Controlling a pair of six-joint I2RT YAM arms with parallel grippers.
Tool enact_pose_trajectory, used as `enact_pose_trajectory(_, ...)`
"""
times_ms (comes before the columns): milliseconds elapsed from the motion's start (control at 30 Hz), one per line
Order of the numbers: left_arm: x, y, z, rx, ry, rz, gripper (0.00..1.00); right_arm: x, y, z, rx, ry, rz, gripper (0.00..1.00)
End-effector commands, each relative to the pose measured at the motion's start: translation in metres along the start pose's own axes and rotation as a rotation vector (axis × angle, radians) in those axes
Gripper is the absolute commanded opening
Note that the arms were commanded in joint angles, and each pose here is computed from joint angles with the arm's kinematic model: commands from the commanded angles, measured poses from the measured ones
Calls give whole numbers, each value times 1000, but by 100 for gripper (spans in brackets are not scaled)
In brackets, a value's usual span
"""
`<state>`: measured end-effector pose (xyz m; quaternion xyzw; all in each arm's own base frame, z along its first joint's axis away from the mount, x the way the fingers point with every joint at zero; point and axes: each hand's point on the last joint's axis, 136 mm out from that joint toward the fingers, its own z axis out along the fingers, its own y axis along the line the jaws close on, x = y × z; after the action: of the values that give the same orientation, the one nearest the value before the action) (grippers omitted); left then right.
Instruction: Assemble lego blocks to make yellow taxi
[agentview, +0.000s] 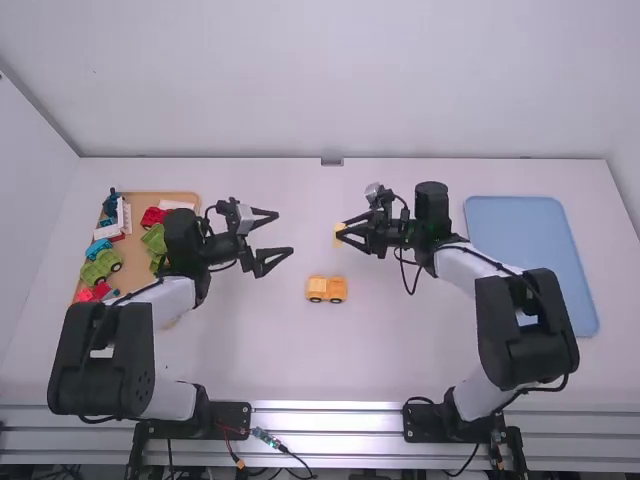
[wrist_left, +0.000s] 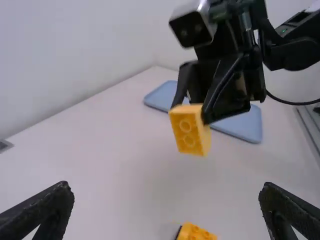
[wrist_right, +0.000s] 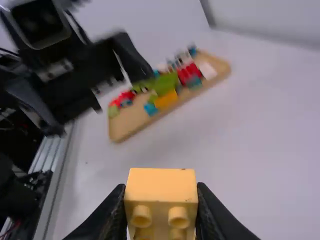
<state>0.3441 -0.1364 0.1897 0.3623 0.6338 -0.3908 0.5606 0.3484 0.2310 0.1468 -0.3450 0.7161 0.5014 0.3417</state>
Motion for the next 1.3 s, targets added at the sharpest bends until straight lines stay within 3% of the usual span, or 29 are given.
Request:
enact_pose_trajectory(0, -6, 6, -8, -30, -17, 35, 99, -9, -26, 1, 170, 112, -220, 19)
enact_pose_trajectory(33, -7, 7, -9, -34, -19, 38, 99, -6, -28, 0, 186, 139, -224, 20)
enact_pose_trajectory(100, -15, 14, -17, -62, -40, 61, 99, 15, -36, -12, 298, 378, -241, 19)
enact_pose_trajectory(200, -21, 23, -25, -93, -55, 60, 99, 39, -36, -36, 398, 646, -247, 16)
enact_pose_trajectory(300, -24, 33, -30, -113, -45, 29, 99, 61, -38, -52, 514, 860, -267, 8)
enact_pose_trajectory(400, -23, 41, -28, -119, -13, -2, 99, 85, -43, -57, 556, 997, -280, 4)
enact_pose_trajectory(467, -23, 43, -28, -118, 0, -9, 99, 98, -44, -58, 557, 1046, -280, 3)
enact_pose_trajectory(533, -22, 44, -24, -103, 34, -7, 99, 125, -40, -58, 492, 1161, -292, 10)
enact_pose_trajectory(733, -21, 44, -23, -91, 67, 2, 99, 167, -51, -56, 454, 1309, -257, 7)
enact_pose_trajectory(1000, -19, 46, -25, -100, 71, -10, 99, 192, -51, -47, 337, 1356, -271, 6)
enact_pose_trajectory(1033, -19, 45, -24, -96, 72, -10, 99, 193, -51, -48, 336, 1360, -268, 10)
enact_pose_trajectory(1067, -18, 44, -23, -94, 74, -13, 99, 193, -52, -48, 339, 1362, -267, 20)
enact_pose_trajectory(1100, -18, 44, -23, -91, 74, -13, 99, 193, -52, -49, 345, 1363, -262, 54)
enact_pose_trajectory(1133, -18, 44, -23, -92, 74, -13, 99, 193, -52, -49, 346, 1364, -265, 100)
enact_pose_trajectory(1267, -17, 44, -23, -92, 75, -15, 99, 189, -54, -46, 352, 1352, -284, 99)
